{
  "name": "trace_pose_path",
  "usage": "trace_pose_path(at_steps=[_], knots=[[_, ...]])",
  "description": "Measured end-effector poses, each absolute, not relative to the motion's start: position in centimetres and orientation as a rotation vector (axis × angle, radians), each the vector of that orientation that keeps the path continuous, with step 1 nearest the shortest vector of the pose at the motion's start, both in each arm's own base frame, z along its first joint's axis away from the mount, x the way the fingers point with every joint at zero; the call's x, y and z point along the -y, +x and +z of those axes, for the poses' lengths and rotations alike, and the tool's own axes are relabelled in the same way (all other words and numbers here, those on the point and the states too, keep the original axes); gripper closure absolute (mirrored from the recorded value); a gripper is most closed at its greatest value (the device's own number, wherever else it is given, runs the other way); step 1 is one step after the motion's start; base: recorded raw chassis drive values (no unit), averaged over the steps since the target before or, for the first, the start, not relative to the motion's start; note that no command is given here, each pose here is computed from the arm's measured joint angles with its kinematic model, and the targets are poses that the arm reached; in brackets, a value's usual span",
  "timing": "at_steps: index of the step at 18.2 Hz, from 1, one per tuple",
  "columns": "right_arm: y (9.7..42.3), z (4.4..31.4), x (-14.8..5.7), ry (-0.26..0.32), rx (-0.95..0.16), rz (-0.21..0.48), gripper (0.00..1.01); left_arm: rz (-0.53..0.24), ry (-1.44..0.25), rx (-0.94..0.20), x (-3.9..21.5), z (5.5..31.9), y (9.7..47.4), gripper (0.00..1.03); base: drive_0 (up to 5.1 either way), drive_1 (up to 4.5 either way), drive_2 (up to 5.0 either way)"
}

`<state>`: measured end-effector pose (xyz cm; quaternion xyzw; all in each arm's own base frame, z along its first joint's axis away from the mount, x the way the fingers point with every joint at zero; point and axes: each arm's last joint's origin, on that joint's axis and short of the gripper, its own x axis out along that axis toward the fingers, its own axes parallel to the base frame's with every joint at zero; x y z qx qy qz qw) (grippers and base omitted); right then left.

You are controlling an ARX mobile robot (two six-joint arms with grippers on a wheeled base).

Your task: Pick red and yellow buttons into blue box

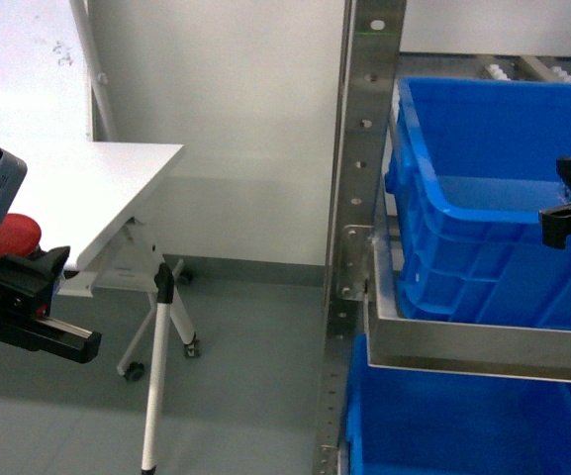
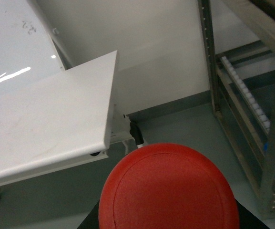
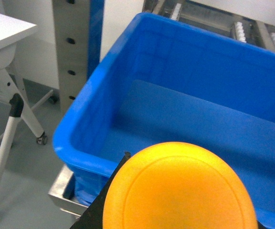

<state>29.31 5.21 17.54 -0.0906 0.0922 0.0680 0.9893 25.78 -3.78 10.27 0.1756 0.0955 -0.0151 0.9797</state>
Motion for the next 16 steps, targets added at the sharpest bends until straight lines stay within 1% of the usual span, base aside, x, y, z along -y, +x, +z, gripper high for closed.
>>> trace_pose_path(at_steps=[16], knots=[[29.31, 17.54, -5.21, -0.182, -0.184, 0.137, 0.75, -0.033, 0.353, -0.186, 3.85, 10.33, 25.78, 0.79, 4.8, -3.24, -1.4]])
